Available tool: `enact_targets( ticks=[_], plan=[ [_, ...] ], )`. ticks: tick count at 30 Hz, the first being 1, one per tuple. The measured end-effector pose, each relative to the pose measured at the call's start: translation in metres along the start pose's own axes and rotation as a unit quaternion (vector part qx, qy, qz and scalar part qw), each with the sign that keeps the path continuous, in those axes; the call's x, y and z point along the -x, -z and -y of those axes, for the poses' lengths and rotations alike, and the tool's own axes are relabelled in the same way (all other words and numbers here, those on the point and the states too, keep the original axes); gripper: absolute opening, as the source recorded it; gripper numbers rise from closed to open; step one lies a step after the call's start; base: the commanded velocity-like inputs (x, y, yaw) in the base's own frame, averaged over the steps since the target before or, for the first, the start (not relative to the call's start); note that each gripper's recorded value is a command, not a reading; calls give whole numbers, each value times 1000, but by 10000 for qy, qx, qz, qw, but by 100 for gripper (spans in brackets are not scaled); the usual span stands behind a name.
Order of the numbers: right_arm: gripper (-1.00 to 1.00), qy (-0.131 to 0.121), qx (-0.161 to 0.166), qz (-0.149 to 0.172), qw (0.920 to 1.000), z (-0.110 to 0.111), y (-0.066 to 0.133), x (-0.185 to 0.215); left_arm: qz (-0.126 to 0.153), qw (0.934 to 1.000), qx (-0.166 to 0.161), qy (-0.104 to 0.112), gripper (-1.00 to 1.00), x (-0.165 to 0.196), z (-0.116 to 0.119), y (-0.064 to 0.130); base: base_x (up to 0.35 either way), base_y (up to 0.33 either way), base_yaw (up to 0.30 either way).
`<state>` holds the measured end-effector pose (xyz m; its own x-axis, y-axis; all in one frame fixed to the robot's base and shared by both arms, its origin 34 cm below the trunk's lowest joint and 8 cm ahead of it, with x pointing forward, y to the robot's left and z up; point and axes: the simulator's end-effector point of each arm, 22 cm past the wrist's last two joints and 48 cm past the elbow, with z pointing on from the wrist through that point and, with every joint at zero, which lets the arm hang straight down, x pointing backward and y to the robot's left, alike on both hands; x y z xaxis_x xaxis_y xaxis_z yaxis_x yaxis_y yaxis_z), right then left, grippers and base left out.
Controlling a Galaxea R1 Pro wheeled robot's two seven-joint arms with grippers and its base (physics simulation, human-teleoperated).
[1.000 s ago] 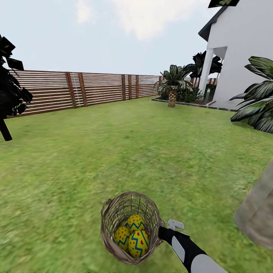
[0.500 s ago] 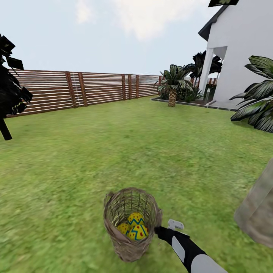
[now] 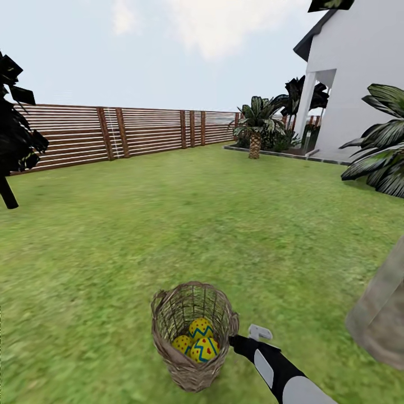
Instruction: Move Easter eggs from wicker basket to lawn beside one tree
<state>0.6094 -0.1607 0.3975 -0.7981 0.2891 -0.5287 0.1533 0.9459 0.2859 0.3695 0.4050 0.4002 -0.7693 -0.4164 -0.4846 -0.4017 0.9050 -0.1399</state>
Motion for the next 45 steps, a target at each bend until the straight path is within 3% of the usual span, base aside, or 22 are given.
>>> enact_targets(
  ticks=[6, 30, 34, 39, 45],
  plan=[
    [100, 1, -1, 19, 10000, -4, 9, 10, -1, 10000, 3, 2, 100, 8, 3, 10, -217, 0, 0],
    [100, -67, -21, 43, 10000, -17, 44, 45, 61, 10000, 27, -53, 100, 47, 9, 50, -5, 0, -16],
    [100, -94, -63, -43, 9999, -13, 51, 35, 105, 9999, 41, -70, 100, 55, 9, 57, 0, 0, -174],
    [100, -136, -181, -289, 9993, 2, 62, -3, 392, 9990, 115, -181, 100, 80, 0, 67, 0, 0, -203],
    [100, -170, -278, -518, 9981, 14, 77, -35, 546, 9981, 139, -235, 100, 97, -2, 79, 0, 0, -180]
  ],
)
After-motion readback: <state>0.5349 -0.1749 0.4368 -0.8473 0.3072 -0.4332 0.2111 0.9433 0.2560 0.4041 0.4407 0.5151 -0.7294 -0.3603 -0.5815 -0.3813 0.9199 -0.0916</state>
